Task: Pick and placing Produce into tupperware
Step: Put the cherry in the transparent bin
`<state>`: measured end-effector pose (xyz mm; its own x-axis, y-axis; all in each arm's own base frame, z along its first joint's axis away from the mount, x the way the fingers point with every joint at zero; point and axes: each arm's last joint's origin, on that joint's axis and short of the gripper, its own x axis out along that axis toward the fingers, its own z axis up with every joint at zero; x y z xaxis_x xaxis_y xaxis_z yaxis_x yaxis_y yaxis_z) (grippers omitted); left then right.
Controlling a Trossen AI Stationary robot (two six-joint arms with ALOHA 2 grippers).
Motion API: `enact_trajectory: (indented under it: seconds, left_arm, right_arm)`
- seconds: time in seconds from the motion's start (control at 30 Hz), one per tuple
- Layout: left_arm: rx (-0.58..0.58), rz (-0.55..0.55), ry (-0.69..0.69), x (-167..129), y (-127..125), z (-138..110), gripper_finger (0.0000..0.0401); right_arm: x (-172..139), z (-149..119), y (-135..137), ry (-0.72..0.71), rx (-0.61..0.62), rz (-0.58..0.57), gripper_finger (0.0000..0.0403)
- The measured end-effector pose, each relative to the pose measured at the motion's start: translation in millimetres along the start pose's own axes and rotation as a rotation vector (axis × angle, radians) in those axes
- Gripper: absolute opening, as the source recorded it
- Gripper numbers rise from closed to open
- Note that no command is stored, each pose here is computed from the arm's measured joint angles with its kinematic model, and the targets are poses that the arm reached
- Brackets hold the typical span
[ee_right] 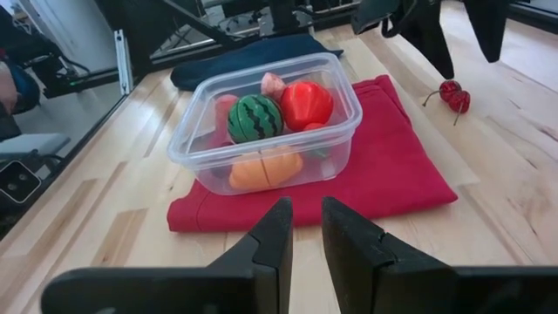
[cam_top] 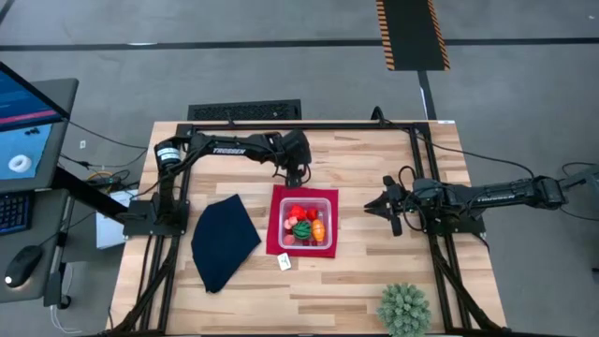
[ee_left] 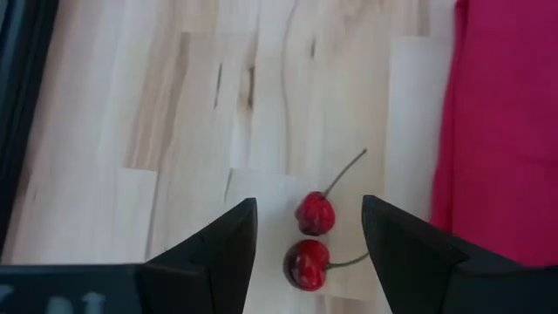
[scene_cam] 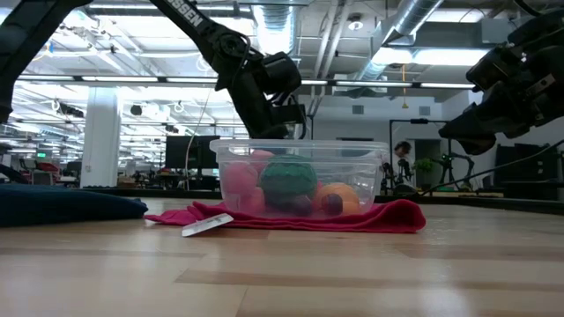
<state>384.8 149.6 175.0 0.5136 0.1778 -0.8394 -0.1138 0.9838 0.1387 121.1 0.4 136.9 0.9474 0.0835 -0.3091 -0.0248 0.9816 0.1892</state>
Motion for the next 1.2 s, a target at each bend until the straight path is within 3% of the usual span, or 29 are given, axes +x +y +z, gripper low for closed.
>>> enact_trajectory:
  seconds: [0.2,0.33,0.53,1.2]
  left_arm:
    - [0.004,0.008,-0.008,0,-2,2,0.0199]
    - [0.022,-0.085,-0.032,0,-4,2,0.0199]
    - [-0.034,0.044,-0.033,9,-8,6,0.0199]
    - [0.073,0.033,0.082,13,-16,-2,0.0199]
  right_arm:
    - [0,0,0,-0.001,0.0,0.0,0.0088]
    - [0,0,0,0.0,0.0,0.0,0.0088]
    - [0,0,0,0.0,0.0,0.0,0.0088]
    - [0,0,0,-0.004,0.0,0.001,0.0088]
